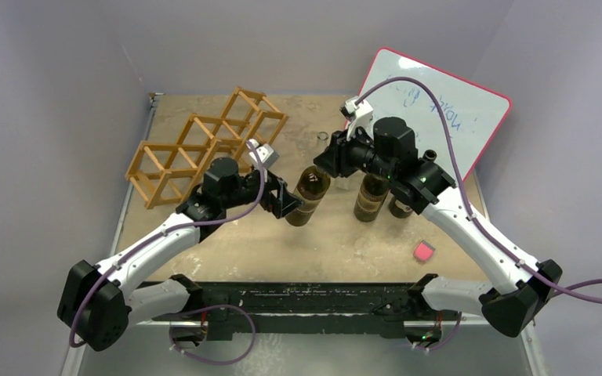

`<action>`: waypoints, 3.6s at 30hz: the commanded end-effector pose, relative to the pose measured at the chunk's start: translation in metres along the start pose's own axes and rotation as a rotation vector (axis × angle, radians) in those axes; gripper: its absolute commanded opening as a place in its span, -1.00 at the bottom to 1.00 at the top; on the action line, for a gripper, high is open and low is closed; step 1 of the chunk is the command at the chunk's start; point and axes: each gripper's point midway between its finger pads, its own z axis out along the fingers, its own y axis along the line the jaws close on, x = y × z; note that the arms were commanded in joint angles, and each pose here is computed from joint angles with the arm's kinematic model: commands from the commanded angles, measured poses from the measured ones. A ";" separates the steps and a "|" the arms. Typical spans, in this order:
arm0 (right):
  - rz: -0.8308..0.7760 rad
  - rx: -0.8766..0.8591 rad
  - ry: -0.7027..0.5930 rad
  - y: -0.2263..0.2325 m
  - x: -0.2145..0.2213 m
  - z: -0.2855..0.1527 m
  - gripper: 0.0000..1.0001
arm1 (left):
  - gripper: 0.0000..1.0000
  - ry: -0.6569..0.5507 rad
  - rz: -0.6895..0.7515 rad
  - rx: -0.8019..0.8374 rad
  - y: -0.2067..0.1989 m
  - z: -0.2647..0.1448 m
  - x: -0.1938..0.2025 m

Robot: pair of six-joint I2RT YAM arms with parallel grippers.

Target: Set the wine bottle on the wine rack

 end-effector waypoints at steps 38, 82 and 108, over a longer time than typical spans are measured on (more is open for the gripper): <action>-0.016 -0.359 -0.246 0.081 -0.078 -0.054 -0.30 | -1.00 -0.113 0.721 0.165 -0.026 -0.007 -0.035; -0.135 -0.187 0.384 0.022 0.051 -0.005 0.27 | -1.00 -0.022 1.703 -0.182 0.018 -0.017 -0.126; -0.115 -0.242 0.459 0.032 0.083 0.010 -0.89 | -0.87 -0.008 1.681 -0.213 0.016 -0.015 -0.133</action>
